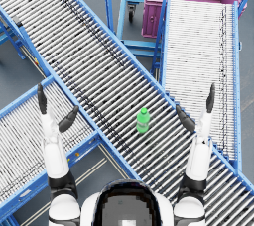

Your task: Pick up the oil and place it on the left assembly line, put the cola on the right, and keep Sprite still

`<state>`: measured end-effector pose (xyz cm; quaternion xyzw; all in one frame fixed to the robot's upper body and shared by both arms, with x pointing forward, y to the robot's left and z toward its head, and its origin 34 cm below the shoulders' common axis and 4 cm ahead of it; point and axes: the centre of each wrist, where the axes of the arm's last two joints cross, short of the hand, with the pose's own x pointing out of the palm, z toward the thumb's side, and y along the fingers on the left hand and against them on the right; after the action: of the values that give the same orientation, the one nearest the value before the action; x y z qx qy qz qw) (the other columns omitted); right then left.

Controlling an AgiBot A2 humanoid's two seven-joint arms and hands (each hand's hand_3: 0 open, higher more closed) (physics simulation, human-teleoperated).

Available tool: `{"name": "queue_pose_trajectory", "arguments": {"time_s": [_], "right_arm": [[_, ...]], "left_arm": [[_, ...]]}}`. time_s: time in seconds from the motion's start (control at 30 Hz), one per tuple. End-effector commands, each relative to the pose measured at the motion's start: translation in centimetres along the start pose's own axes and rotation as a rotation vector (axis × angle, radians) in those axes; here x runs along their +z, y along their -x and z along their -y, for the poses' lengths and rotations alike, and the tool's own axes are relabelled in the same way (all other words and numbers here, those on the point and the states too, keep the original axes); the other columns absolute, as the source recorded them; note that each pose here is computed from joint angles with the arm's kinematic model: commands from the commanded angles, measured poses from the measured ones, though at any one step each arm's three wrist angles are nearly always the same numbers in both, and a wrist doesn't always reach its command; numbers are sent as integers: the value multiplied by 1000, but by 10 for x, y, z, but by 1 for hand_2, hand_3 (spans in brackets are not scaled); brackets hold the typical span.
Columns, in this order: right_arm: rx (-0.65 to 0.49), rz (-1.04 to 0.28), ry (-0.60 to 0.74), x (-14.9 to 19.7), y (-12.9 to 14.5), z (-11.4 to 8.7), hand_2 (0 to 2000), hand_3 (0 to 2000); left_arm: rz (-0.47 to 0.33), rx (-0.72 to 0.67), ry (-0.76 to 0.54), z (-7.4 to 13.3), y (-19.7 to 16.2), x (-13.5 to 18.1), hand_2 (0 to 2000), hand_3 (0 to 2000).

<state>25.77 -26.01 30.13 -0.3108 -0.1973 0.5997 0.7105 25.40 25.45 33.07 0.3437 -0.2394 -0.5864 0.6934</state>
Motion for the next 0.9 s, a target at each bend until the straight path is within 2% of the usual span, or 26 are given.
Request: {"name": "queue_pose_trajectory", "arguments": {"time_s": [0.03, 0.43, 0.9], "right_arm": [[1, 0, 0, 0, 0, 0, 0, 0], [-6, -1, 22, 4, 1, 6, 0, 0], [-9, 4, 5, 1, 1, 2, 0, 0]], "left_arm": [[0, 1, 0, 0, 0, 0, 0, 0], [2, -5, -4, -2, -1, 0, 0, 0], [3, -4, -18, -3, -2, 4, 0, 0]]}}
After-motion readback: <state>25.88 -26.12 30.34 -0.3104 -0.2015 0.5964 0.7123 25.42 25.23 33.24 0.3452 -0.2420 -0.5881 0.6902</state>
